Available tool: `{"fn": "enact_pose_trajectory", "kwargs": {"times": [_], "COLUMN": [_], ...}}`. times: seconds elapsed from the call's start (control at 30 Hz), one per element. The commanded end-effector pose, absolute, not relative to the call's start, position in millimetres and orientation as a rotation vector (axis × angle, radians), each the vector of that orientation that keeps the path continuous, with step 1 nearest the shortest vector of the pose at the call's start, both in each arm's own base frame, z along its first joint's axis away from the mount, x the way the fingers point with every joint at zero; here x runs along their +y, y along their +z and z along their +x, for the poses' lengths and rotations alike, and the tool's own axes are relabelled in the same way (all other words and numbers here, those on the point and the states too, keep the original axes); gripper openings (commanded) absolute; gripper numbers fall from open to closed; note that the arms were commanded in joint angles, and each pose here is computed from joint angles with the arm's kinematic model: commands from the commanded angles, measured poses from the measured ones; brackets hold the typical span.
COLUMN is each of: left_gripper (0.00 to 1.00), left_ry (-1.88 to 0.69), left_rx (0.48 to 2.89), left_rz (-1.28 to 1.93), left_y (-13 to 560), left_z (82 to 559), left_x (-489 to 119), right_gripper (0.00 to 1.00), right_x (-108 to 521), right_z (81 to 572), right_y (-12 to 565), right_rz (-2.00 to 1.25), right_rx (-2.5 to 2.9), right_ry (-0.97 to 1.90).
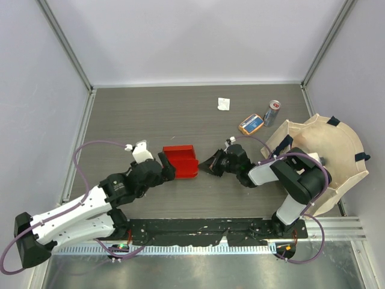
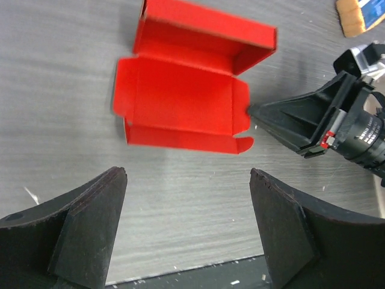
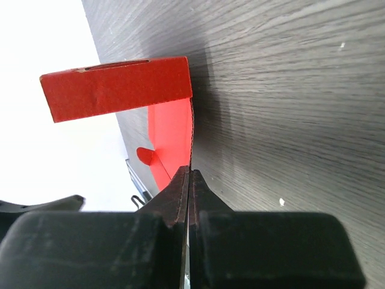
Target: Fold the paper box
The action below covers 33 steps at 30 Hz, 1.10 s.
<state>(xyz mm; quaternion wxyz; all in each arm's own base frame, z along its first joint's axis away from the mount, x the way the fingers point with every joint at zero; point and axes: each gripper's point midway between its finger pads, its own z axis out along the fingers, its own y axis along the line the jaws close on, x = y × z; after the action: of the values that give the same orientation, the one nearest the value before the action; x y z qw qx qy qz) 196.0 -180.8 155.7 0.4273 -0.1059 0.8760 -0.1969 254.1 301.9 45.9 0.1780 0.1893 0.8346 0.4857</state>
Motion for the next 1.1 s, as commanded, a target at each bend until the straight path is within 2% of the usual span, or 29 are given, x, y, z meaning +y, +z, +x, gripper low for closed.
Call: {"fn": "enact_pose_trajectory", "kwargs": {"times": [0.0,0.07,0.13,0.37,0.57,0.63,0.7,0.73,0.8,0.83,0.9,0.93,1.0,1.07], "left_gripper": [0.87,0.87,0.87,0.87,0.95,0.95,0.88,0.81,0.72,0.61,0.51,0.42,0.34,0.23], "left_ry": [-0.638,-0.789,-0.994,-1.079,-1.183,-1.162,-1.21,-1.191,-1.194,-1.185,-1.168,-1.148,-1.087,-0.954], "left_rx": [2.229,2.183,2.065,2.005,1.888,1.904,1.871,1.862,1.844,1.84,1.831,1.838,1.862,1.922], "left_rz": [-0.636,-0.839,-0.99,-1.275,-1.348,-1.372,-1.373,-1.372,-1.339,-1.327,-1.294,-1.261,-1.228,-1.175], "left_y": [139.4,122.7,131.1,96.7,90.8,78.0,83.0,78.7,81.9,82.2,83.8,84.6,84.7,74.8], "left_z": [180.1,176.7,187.3,200.5,226.6,231.5,238.3,241.8,245.9,247.4,249.0,249.0,245.8,240.4], "left_x": [-178.6,-182.3,-197.2,-201.4,-217.5,-221.8,-228.9,-228.2,-229.6,-228.7,-226.0,-224.8,-217.5,-204.8], "right_gripper": [0.01,0.01,0.01,0.01,0.01,0.01,0.01,0.01,0.01,0.01,0.01,0.01,0.04,0.11], "right_x": [315.4,316.1,314.2,312.4,312.9,312.3,311.5,310.8,310.2,307.2,305.0,301.1,300.9,290.6], "right_z": [269.1,269.5,268.6,265.5,261.2,257.6,255.3,254.3,252.0,252.0,250.9,251.3,257.3,259.8], "right_y": [86.0,89.9,90.0,91.3,89.2,86.3,86.2,84.8,86.3,82.5,85.7,80.1,85.8,80.9], "right_rz": [0.515,0.53,0.557,0.575,0.568,0.558,0.55,0.552,0.526,0.533,0.511,0.489,0.432,0.303], "right_rx": [2.231,2.211,2.202,2.192,2.191,2.2,2.203,2.208,2.21,2.221,2.215,2.235,2.238,2.278], "right_ry": [1.499,1.524,1.533,1.553,1.55,1.536,1.529,1.522,1.508,1.482,1.461,1.404,1.345,1.179]}}
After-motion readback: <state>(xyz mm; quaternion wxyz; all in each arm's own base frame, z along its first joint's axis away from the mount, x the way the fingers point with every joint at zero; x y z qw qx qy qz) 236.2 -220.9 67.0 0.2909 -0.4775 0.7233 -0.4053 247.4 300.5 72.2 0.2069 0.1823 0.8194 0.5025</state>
